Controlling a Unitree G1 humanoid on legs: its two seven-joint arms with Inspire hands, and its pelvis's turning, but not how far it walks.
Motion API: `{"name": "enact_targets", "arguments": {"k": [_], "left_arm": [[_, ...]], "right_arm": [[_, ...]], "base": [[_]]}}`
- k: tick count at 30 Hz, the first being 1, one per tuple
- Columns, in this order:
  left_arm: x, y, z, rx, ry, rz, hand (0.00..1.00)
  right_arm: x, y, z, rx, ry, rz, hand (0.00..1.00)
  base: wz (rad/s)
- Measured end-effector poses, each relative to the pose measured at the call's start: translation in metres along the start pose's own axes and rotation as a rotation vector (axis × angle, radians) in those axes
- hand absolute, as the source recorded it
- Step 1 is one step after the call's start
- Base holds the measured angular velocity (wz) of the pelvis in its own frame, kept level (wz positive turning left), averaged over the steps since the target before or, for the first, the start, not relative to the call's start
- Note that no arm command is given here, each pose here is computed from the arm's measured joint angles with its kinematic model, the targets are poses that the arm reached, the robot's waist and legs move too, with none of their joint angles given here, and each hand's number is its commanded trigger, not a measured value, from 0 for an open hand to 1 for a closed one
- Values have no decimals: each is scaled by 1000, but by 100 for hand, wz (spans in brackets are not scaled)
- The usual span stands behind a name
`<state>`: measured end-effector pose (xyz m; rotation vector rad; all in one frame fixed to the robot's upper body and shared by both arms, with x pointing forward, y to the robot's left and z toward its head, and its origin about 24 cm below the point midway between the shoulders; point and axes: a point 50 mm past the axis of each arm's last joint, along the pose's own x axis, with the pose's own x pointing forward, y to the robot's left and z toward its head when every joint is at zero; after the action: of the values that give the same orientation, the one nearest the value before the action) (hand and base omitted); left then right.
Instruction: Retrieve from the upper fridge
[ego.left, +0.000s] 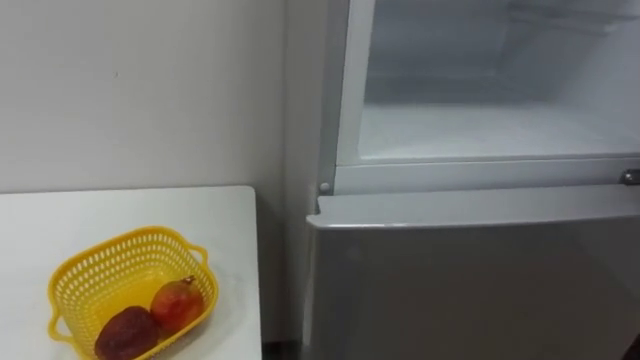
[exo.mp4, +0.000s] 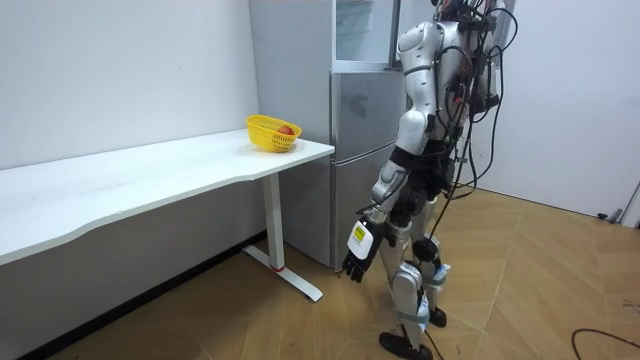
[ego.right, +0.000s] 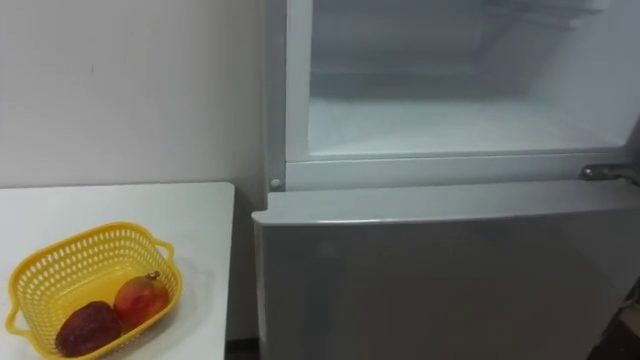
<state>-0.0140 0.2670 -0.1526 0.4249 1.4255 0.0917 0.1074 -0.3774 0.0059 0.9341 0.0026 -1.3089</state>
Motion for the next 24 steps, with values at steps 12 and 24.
{"name": "enact_targets", "arguments": {"k": [12,24], "left_arm": [[-1,11,-6,-68,13,45,0],[-3,12,-15,-99,28,50,0]], "right_arm": [[7,22,21,270,-47,29,0],[1,60,30,371,-45,164,0]], "base": [[-4],[1]]}}
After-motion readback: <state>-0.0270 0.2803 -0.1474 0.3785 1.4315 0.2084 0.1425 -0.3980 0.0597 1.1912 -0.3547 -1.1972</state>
